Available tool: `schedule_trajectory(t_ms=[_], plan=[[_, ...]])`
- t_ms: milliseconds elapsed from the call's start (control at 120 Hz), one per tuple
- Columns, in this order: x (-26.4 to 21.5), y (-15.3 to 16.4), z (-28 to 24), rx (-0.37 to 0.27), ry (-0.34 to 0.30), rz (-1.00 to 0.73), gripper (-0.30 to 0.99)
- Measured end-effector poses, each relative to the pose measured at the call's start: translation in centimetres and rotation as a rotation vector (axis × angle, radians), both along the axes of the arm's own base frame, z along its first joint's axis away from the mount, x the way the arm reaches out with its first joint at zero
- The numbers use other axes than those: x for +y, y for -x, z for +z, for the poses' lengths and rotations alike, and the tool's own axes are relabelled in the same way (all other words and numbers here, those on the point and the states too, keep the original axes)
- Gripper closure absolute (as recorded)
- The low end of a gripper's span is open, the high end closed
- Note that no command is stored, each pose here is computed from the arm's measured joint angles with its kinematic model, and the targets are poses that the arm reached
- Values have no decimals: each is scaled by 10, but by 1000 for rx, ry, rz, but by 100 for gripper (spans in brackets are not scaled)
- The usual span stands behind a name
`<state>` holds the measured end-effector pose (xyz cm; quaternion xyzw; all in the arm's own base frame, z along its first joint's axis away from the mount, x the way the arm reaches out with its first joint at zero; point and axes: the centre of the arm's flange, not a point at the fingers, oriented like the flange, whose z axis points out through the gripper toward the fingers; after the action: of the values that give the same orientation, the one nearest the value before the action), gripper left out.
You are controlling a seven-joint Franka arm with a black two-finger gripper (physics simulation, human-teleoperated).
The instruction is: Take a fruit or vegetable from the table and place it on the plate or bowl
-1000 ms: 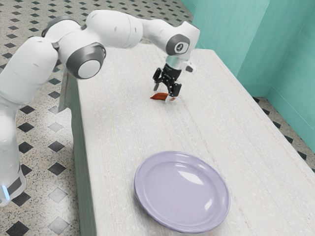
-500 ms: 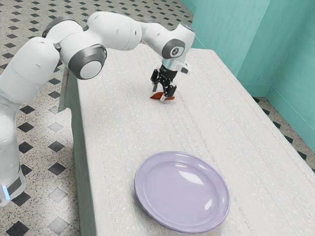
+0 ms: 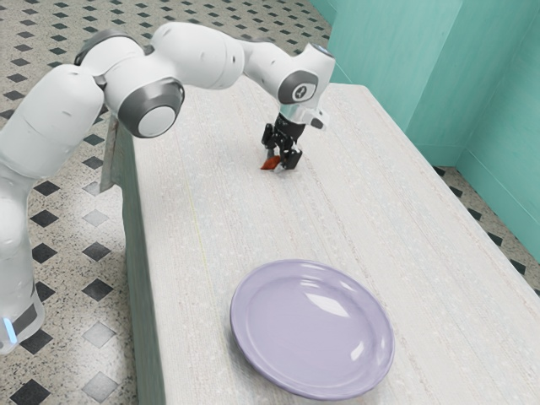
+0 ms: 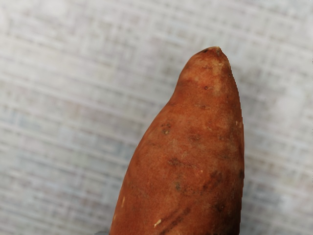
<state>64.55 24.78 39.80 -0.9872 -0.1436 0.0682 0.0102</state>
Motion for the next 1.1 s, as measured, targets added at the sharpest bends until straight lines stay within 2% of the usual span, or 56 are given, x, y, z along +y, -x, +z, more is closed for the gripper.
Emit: schedule_trajectory(t_ms=[58, 158, 392, 583, 767, 892, 1000, 1100], plan=[[0, 0, 0, 0, -1, -5, 43], [-3, -2, 4, -8, -2, -17, 52], [-10, -4, 23, -40, -6, -40, 54], [-51, -11, 64, -99, -14, -113, 54], [-170, -25, 111, -167, -4, -297, 53], [-288, -23, 126, -187, 12, -473, 54], [-388, -8, 132, -193, 22, -623, 54], [-478, 26, 149, -206, 36, -768, 54]])
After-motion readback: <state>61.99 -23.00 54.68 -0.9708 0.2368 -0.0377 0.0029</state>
